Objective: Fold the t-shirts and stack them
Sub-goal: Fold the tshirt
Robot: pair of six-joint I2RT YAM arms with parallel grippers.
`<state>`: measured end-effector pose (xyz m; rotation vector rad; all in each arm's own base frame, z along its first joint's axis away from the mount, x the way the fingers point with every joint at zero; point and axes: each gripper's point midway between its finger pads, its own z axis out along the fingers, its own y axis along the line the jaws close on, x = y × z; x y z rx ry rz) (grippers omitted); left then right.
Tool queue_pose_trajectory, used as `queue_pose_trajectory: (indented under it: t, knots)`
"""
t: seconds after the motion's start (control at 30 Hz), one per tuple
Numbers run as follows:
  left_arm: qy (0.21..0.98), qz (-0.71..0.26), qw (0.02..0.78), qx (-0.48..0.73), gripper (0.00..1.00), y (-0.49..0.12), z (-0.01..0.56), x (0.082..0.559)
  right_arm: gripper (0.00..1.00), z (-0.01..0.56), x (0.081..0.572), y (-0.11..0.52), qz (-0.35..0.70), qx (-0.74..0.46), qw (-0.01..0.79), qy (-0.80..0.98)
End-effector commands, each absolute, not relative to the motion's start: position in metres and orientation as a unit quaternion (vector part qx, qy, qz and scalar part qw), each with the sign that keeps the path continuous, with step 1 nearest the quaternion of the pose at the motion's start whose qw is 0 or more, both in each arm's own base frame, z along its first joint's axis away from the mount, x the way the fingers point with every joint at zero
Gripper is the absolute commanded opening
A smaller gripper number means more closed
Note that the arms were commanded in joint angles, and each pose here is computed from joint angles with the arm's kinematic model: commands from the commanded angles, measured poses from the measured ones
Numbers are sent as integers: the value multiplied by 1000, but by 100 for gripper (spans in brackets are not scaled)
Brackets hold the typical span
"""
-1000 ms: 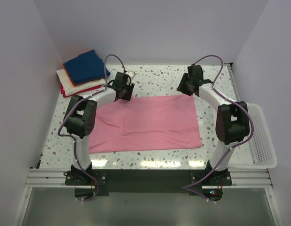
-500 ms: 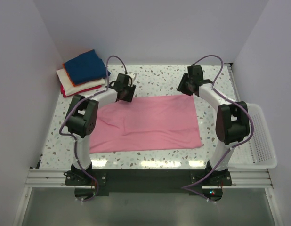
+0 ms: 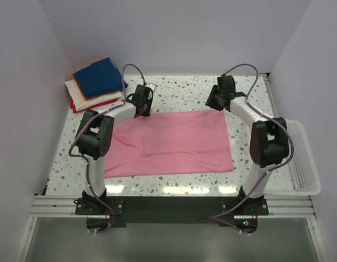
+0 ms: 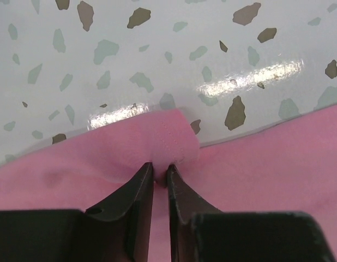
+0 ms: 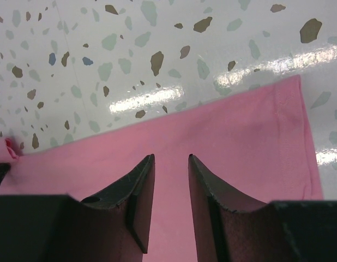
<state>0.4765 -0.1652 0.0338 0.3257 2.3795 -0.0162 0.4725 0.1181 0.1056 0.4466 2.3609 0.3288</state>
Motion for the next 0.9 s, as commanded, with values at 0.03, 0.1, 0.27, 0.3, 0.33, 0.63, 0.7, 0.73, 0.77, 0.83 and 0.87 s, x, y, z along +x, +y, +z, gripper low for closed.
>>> queue_pose_trajectory:
  t: [0.03, 0.1, 0.27, 0.3, 0.33, 0.63, 0.7, 0.73, 0.77, 0.83, 0.87]
  knots:
    - [901, -18, 423, 97, 19, -171, 77, 490, 34, 134, 477, 120, 137, 162, 388, 897]
    - [893, -26, 442, 84, 17, -170, 89, 488, 33, 135, 477, 122, 140, 160, 388, 897]
    - [885, -48, 459, 53, 13, -169, 101, 478, 32, 137, 475, 138, 157, 138, 390, 897]
    - [885, -53, 461, 48, 13, -169, 102, 474, 32, 137, 475, 142, 160, 132, 391, 897]
    - [879, -61, 471, 41, 12, -170, 110, 472, 32, 140, 476, 145, 164, 128, 395, 895]
    - [876, -135, 461, -41, 12, -175, 83, 422, 33, 136, 465, 198, 206, 51, 394, 894]
    - [875, -145, 458, -53, 12, -175, 72, 408, 33, 134, 462, 213, 216, 30, 393, 893]
    - [875, -150, 457, -58, 12, -177, 69, 403, 33, 135, 460, 219, 220, 21, 393, 893]
    - [874, -157, 453, -70, 12, -175, 60, 394, 33, 132, 459, 227, 228, 6, 388, 893]
    - [871, -167, 456, -77, 13, -177, 59, 387, 34, 136, 456, 248, 241, -20, 389, 889]
    - [870, -169, 455, -86, 13, -175, 54, 382, 35, 129, 455, 256, 243, -34, 383, 891]
